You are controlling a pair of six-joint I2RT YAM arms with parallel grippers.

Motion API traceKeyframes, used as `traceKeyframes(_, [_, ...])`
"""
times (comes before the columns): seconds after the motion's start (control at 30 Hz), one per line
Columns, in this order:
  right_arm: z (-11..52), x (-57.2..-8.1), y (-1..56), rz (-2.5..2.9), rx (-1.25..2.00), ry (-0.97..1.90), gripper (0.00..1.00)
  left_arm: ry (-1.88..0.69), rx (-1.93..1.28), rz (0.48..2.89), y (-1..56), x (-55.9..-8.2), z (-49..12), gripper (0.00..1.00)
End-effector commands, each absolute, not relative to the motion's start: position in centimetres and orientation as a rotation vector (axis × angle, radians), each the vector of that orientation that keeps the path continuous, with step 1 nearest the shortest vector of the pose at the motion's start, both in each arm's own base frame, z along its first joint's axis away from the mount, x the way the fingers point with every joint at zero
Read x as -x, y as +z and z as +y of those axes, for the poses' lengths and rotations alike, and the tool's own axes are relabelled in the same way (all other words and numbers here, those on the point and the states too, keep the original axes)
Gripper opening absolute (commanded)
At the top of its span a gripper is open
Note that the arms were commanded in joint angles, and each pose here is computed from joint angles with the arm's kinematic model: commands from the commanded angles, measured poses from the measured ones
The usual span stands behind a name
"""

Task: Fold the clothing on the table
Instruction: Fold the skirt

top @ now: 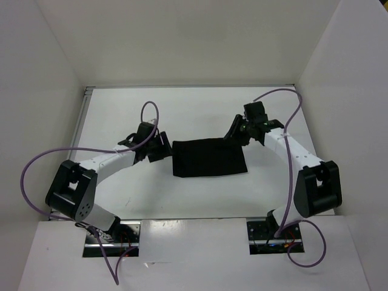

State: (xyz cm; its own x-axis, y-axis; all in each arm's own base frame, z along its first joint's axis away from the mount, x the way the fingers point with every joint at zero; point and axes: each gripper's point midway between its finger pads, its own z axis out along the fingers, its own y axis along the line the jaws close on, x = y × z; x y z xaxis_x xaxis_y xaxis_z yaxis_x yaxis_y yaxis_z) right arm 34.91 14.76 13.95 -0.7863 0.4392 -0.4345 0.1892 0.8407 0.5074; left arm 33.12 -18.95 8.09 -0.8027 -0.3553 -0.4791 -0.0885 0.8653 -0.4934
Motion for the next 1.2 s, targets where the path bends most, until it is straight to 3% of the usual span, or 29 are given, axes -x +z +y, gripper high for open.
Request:
traceKeyframes(0.0, [17.0, -34.3, 12.0, 2.552, -0.421, 0.673, 0.44, -0.729, 0.269, 2.448, 8.6, -31.7, -20.9, 0.66])
traceKeyframes(0.07, [16.9, -34.7, 10.9, 2.587, -0.425, 0.642, 0.44, -0.777, 0.238, 2.433, 8.8, -31.4, -21.6, 0.50])
traceKeyframes(0.13, [16.9, -34.6, 8.3, 2.665, -0.451, 0.607, 0.44, -0.793, 0.230, 2.424, 8.9, -31.4, -21.8, 0.42])
traceKeyframes(0.47, [17.0, -35.8, 1.5, 2.844, -0.489, 0.494, 0.42, -0.864, 0.161, 2.400, 9.4, -31.0, -23.2, 0.40])
traceKeyframes(1.17, [16.9, -35.5, -1.1, 2.901, -0.508, 0.463, 0.42, -0.588, 0.226, 2.523, 5.5, -28.0, -21.5, 0.34])
